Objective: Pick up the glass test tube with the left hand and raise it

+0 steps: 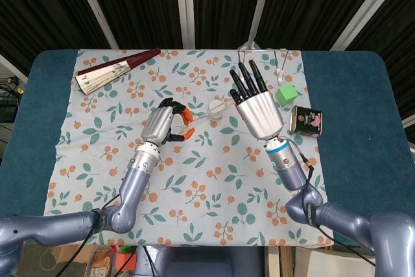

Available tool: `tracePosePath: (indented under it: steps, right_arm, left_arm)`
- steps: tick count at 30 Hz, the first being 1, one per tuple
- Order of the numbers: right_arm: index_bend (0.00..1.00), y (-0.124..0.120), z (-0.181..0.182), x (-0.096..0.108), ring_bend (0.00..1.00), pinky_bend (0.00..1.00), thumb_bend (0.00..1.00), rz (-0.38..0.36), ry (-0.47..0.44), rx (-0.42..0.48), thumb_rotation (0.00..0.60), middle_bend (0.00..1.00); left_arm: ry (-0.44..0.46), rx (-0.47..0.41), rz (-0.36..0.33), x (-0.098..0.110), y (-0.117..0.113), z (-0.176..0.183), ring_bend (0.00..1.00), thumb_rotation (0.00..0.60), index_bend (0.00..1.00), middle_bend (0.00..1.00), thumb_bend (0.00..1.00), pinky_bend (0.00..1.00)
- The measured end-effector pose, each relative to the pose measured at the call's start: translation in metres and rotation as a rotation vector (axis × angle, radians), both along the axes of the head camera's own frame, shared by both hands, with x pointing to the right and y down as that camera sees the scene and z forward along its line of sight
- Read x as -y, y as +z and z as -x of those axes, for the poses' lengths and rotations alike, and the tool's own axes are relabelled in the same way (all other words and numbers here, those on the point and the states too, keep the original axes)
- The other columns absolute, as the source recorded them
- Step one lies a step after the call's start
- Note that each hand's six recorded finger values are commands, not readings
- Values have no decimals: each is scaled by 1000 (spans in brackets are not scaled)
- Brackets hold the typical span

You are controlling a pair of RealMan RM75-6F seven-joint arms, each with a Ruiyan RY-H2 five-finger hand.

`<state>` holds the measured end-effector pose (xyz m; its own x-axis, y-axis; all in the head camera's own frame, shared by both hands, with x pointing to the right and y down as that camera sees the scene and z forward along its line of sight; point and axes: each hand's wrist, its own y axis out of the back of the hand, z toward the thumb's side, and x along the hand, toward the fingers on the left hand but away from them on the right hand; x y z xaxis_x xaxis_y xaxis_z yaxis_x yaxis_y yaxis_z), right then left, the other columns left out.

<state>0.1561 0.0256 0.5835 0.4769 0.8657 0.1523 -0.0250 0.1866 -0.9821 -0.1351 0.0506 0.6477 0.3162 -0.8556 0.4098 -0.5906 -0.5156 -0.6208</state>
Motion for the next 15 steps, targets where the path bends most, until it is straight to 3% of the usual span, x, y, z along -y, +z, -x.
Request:
tracePosePath:
  steps: [15]
  right_arm:
    - [724,2,2,-3,0,0,460,7,-12,-3,600,226]
  left_arm:
    - [7,7,5,-1,1,-1,240,600,671,717,679,107]
